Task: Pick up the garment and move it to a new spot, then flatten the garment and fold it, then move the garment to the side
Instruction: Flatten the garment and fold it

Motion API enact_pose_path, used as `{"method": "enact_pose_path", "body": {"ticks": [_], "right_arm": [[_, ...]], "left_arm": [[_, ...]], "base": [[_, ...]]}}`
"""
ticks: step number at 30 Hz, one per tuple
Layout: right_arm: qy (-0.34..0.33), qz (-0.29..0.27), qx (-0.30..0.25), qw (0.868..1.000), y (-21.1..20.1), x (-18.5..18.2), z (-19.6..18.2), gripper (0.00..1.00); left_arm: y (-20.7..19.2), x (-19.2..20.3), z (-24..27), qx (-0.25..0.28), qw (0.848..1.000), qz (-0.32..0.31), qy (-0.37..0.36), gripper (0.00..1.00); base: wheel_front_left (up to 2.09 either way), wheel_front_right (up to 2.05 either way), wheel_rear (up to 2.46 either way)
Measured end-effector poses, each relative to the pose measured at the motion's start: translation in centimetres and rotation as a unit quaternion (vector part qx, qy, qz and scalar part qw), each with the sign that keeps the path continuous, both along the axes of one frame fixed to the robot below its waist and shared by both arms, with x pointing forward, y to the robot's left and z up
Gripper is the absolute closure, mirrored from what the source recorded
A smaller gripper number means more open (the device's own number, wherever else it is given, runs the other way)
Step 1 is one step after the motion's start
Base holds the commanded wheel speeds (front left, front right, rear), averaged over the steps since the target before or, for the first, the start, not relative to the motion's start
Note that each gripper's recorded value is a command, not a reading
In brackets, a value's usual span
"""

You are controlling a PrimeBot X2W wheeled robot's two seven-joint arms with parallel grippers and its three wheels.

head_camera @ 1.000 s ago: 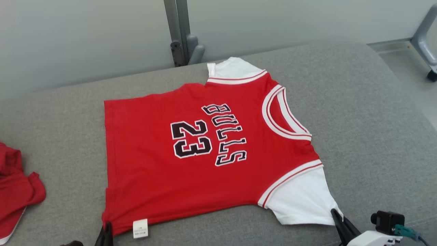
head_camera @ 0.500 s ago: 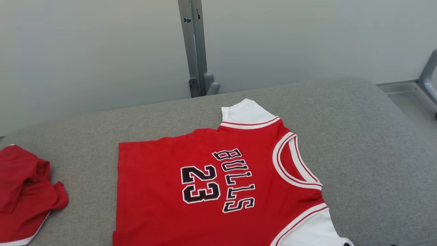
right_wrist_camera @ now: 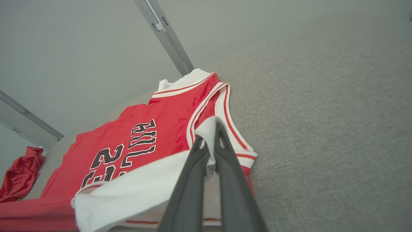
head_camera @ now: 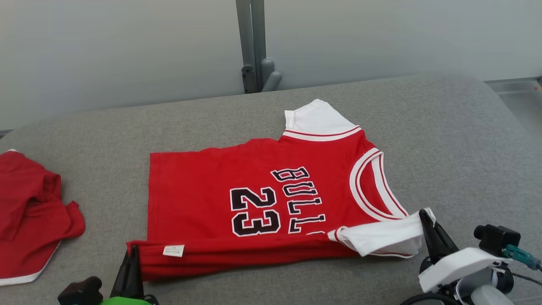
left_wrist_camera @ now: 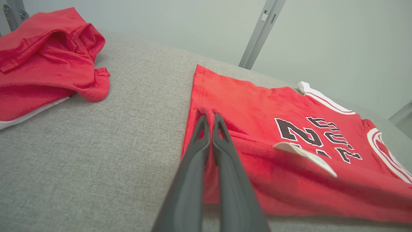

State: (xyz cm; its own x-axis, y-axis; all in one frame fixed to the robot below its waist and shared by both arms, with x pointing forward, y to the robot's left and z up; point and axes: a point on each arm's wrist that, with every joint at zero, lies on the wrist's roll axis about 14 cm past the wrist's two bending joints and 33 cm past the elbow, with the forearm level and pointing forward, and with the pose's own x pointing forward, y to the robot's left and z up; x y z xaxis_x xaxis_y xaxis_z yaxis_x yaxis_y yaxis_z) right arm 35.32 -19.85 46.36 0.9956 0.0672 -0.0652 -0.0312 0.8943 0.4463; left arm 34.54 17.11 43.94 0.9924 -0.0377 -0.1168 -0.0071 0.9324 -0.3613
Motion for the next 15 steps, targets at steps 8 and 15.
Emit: {"method": "enact_pose_path", "body": {"ticks": [8,15], "right_arm": [[-0.019,0.019,-0.019,0.999,1.3,4.5,1.7,1.0],[-0.004,0.024,-0.056,0.998,1.3,8.6,1.1,1.0]], "left_arm": [[0.0,2.2,-0.3,0.007,1.0,-0.001,0.008,1.0],[-0.8,4.9,-1.8,0.007,0.999,-0.012,0.031,1.0]], "base": [[0.0,0.0,0.0],[0.0,0.0,0.0]]}}
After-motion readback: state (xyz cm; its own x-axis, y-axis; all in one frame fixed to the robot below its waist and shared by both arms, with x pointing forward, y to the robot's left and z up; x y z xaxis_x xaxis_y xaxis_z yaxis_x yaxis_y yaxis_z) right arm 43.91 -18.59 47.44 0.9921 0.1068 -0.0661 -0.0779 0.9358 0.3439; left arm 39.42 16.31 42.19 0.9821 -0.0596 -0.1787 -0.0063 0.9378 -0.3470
